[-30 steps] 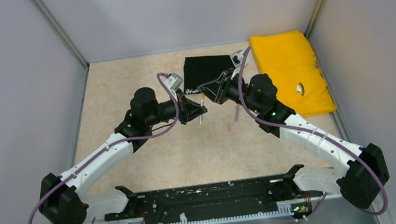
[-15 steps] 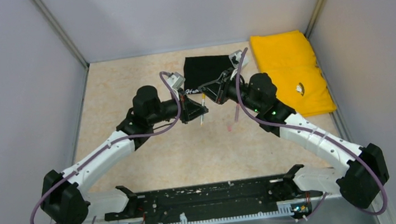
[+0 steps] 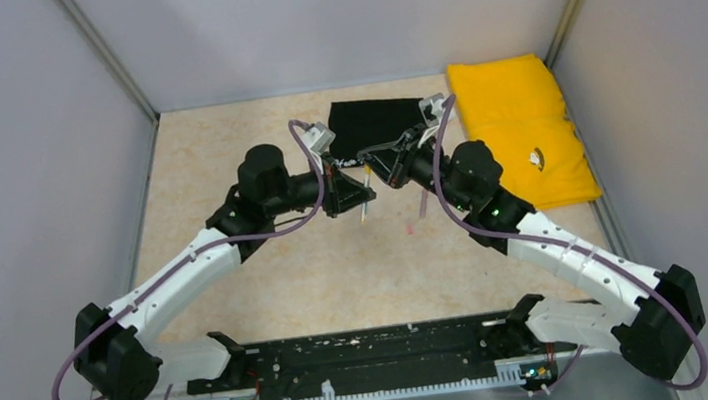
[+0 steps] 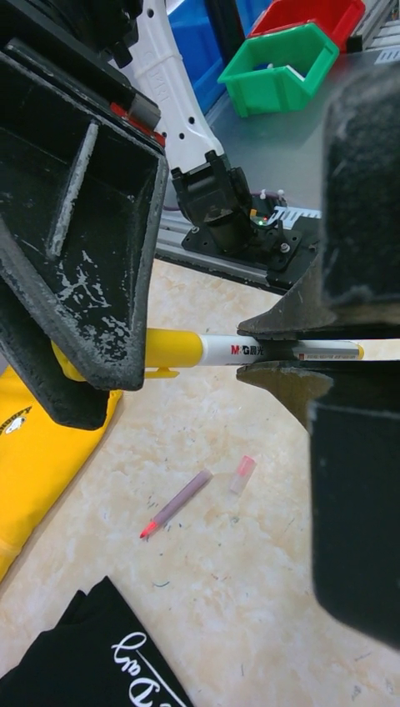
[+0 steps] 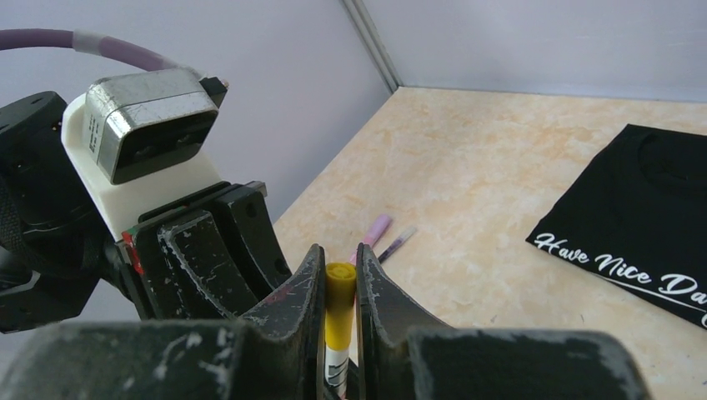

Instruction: Insert the pens into the pen caps

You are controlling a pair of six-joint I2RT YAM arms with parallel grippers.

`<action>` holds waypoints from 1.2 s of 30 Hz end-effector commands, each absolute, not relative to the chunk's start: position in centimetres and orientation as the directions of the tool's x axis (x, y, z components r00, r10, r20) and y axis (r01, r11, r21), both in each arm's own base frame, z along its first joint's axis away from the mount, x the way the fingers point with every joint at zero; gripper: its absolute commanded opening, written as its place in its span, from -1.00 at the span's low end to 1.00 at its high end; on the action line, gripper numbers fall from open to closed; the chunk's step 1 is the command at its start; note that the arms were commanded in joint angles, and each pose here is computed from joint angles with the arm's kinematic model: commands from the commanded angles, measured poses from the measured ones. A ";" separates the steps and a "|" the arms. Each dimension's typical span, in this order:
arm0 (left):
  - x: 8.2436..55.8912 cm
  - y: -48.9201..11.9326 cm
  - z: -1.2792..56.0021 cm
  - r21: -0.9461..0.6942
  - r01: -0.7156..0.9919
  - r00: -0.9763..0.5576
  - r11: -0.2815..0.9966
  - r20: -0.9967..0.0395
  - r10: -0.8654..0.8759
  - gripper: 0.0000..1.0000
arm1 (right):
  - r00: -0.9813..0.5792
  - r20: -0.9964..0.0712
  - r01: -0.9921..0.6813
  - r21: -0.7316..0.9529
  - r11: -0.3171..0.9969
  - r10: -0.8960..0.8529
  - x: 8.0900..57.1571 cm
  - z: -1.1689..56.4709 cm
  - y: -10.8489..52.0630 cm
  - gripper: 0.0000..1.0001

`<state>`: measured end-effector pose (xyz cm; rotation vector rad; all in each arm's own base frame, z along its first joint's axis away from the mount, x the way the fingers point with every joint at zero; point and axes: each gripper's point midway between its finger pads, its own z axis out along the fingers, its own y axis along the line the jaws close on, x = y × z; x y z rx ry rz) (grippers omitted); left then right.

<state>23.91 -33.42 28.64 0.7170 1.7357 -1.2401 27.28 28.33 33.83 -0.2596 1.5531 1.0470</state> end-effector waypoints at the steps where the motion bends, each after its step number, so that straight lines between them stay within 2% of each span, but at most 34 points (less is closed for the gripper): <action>1: 24.7 -33.7 39.2 -0.284 0.918 -0.222 0.278 -0.946 -0.234 -1.00 | -0.534 -0.838 -0.644 0.487 0.590 0.110 22.4 23.5 29.9 -1.00; 24: 26.4 -33.0 41.8 -0.276 0.912 -0.184 0.303 -0.936 -0.300 -1.00 | -0.687 -0.725 -0.598 0.522 0.608 -0.053 13.3 13.9 29.4 -1.00; 32: 27.1 -32.5 41.7 -0.286 0.905 -0.188 0.314 -0.932 -0.310 -1.00 | -0.677 -0.734 -0.605 0.514 0.608 -0.052 13.1 13.9 29.6 -1.00; 36: 27.6 -31.6 41.9 -0.300 0.897 -0.191 0.324 -0.925 -0.328 -1.00 | -0.704 -0.706 -0.609 0.541 0.580 -0.080 12.0 12.7 30.2 -1.00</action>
